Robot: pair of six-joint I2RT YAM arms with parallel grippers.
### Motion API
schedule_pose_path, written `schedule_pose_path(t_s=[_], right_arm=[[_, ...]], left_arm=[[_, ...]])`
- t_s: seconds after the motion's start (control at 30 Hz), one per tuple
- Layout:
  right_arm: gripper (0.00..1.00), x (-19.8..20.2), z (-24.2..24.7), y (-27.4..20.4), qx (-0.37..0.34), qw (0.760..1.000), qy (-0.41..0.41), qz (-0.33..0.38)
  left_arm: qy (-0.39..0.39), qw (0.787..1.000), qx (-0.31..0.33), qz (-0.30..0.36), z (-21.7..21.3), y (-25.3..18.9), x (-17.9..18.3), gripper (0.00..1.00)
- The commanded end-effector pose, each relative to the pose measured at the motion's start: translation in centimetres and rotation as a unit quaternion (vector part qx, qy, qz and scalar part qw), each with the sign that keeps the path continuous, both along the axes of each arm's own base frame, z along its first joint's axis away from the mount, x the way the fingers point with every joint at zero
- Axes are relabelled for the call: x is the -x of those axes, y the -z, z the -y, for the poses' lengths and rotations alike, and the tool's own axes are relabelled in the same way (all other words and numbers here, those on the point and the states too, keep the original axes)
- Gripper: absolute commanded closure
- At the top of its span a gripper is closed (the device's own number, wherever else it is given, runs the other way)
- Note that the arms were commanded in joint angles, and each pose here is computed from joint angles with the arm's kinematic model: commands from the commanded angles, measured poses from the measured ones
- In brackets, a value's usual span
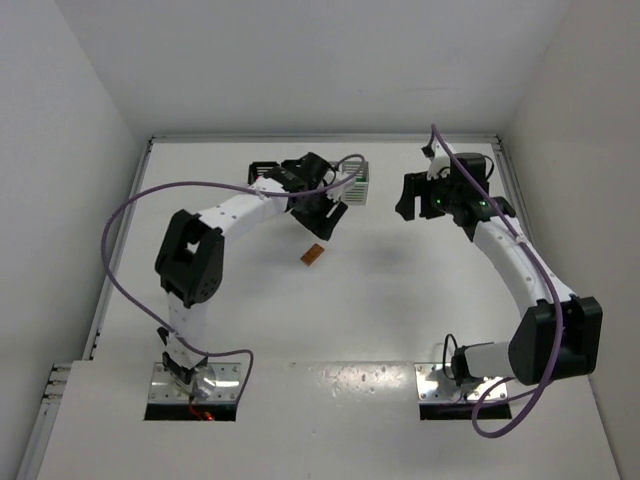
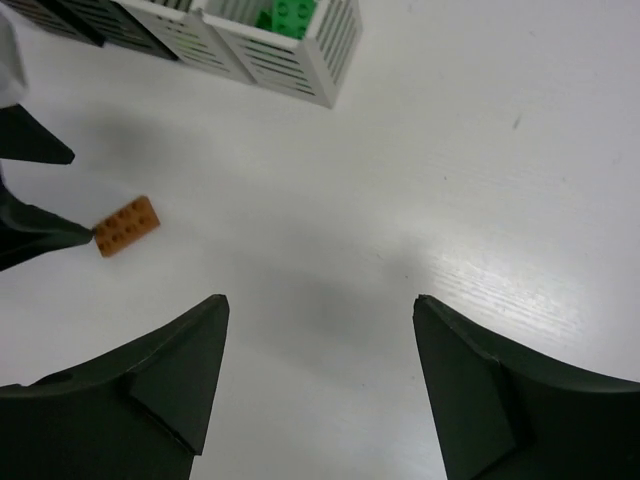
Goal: Sort the legos into containers by color
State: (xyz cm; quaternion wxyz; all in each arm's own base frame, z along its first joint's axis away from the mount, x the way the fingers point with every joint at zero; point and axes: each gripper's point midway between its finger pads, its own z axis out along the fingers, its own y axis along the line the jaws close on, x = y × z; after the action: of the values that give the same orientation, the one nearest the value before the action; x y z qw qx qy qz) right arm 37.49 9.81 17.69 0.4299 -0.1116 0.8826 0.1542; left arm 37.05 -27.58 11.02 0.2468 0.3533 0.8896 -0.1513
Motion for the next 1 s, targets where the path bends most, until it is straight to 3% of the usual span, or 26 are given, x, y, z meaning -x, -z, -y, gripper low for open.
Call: schedule_pose_path(t_s=[0.0,0.33,0.87,0.97], right_arm=[[0.25,0.4,1.4,-1.7,0.016,0.999,0.004,0.032],[0.23,0.3,1.9,-1.4,0.004,1.000,0.008,0.014],[0.23,0.3,2.8,-1.0,0.002,1.000,0.019,0.009],[0.23,0.3,2.7,-1.1,-0.001,1.000,0.015,0.009]], left_arm=[[-0.009,0.998,-0.062,-0.004,-0.3,1.4,0.1,0.31],[-0.017,0.989,-0.144,-0.010,-0.3,5.9,0.0,0.32],[0.007,0.990,-0.131,-0.048,1.4,9.0,0.1,0.32],[0.011,0.990,-0.128,-0.057,1.6,9.4,0.4,0.36]])
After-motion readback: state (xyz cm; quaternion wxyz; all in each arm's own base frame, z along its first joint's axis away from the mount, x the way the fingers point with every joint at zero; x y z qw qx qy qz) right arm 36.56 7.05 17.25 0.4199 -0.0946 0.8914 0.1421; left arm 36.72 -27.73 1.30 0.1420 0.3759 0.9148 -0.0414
